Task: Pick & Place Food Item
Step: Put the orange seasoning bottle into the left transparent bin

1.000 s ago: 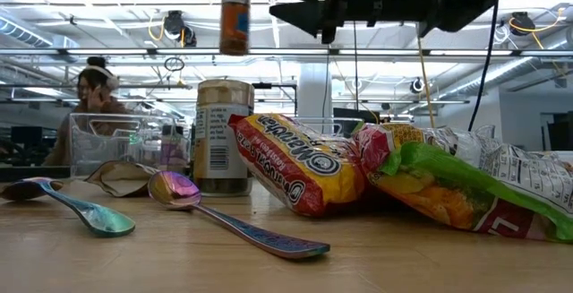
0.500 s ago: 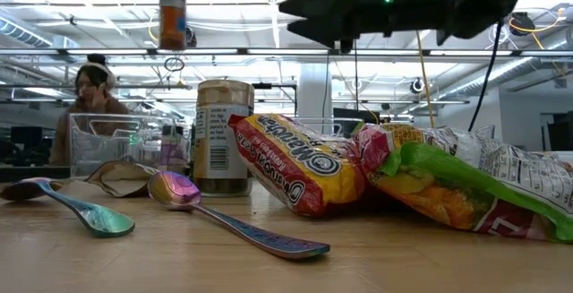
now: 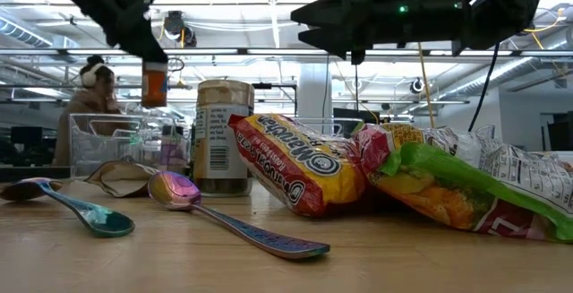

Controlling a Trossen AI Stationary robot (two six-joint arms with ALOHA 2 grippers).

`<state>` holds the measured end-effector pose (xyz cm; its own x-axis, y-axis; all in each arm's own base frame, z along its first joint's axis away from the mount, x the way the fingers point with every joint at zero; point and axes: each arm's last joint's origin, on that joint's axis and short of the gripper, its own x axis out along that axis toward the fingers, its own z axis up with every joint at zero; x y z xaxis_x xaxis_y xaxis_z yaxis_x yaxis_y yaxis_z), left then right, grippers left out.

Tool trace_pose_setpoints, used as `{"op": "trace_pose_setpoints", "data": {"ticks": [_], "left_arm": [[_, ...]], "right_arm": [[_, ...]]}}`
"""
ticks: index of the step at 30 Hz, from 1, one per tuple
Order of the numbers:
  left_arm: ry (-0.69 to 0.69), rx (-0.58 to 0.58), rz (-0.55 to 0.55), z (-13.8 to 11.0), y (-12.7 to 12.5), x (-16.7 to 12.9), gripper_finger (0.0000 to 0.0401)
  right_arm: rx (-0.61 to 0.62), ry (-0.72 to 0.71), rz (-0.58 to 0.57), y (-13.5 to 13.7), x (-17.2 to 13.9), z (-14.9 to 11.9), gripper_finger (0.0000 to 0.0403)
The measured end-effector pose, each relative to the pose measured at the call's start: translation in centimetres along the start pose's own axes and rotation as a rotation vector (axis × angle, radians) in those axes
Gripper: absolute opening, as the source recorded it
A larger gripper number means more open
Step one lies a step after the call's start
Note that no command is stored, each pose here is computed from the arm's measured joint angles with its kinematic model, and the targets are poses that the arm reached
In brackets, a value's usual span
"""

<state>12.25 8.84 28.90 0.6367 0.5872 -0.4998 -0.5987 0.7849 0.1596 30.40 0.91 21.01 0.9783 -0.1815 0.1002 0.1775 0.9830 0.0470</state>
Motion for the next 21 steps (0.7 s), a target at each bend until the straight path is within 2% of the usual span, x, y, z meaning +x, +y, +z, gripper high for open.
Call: {"op": "trace_pose_setpoints", "data": {"ticks": [6, 11, 17, 21], "left_arm": [[0.005, -0.126, 0.101, -1.0, 1.3, 0.9, 0.0211], [0.030, -0.228, 0.279, -2.0, 2.7, 1.3, 0.0211], [-0.002, -0.309, 0.339, -2.2, 3.9, 2.3, 0.0211], [0.038, -0.350, 0.373, -2.7, 4.5, 4.0, 0.0211]], "right_arm": [[0.007, 0.033, 0.009, 0.1, -0.7, -0.9, 0.0276], [0.029, 0.061, -0.001, -0.1, -1.2, -1.6, 0.0273], [0.026, 0.068, -0.002, -0.2, -1.4, -1.8, 0.0272], [0.025, 0.066, -0.003, -0.2, -1.4, -1.8, 0.0270]]}}
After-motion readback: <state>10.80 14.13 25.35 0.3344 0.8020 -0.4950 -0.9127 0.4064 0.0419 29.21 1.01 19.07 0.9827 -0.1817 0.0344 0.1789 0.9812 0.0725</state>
